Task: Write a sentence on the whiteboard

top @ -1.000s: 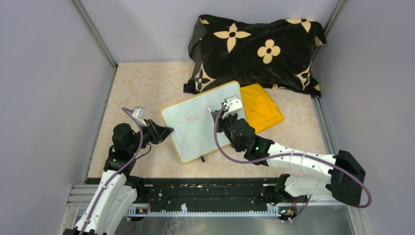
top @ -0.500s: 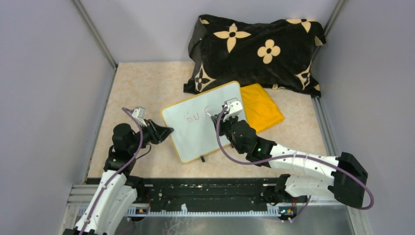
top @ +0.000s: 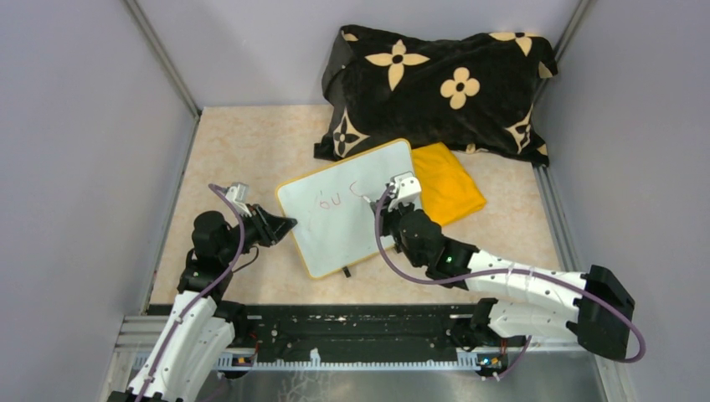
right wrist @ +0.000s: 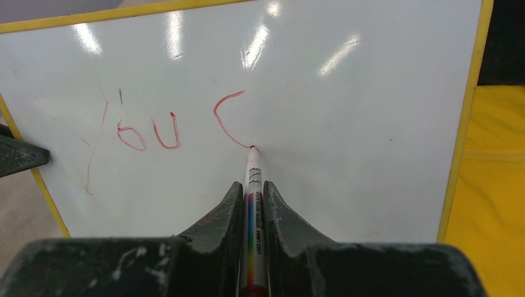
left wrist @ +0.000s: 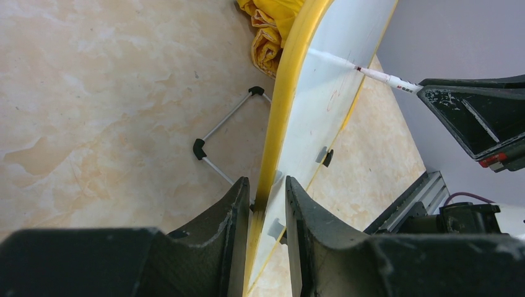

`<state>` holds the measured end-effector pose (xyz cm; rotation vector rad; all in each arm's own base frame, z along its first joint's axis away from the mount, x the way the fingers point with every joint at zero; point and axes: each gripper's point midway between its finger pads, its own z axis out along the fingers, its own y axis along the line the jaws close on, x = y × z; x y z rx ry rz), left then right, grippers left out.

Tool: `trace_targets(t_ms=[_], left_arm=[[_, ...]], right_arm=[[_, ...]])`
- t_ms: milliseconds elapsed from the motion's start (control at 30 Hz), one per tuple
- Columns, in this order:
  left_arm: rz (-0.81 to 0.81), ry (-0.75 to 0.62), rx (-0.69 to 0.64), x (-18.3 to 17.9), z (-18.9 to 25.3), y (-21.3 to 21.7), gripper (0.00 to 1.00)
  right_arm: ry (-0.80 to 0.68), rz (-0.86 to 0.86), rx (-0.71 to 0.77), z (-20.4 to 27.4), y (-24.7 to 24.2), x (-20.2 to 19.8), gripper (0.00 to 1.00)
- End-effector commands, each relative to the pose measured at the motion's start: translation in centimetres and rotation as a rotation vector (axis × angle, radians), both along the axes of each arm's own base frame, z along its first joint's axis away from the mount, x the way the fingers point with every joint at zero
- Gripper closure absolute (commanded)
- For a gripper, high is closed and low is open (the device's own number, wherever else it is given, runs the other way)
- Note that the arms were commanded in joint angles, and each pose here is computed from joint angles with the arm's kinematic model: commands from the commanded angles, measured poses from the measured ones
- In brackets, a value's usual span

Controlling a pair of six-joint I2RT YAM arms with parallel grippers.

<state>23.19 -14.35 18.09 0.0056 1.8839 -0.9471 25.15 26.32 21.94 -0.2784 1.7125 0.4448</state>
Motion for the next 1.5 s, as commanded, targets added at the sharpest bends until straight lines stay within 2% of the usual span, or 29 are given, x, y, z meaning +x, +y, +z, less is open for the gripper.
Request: trace_targets(t_ms=[0, 300, 967, 1467], left_arm=[[0.004, -0.032, -0.004, 0.2, 0.6, 0.1, 0.67], [0.003, -0.036, -0.004, 0.2, 0.7, 0.1, 0.67], [-0.001, -0.033, -0.005, 0.2, 0.7, 0.0, 0.67], [-0.002, -0.034, -0.005, 0.1, 0.7, 0.0, 0.67]], right_arm=[[-0.060, -0.042, 0.071, 3.2, -1.0, 0.4, 1.00], [-0.105, -0.092, 0.096, 5.2, -2.7, 1.2, 1.00], [-0.094, -0.046, 0.111, 5.5, -0.6, 2.6, 1.00], [-0.015, -0.003, 0.090, 2.5, -0.6, 1.4, 1.00]])
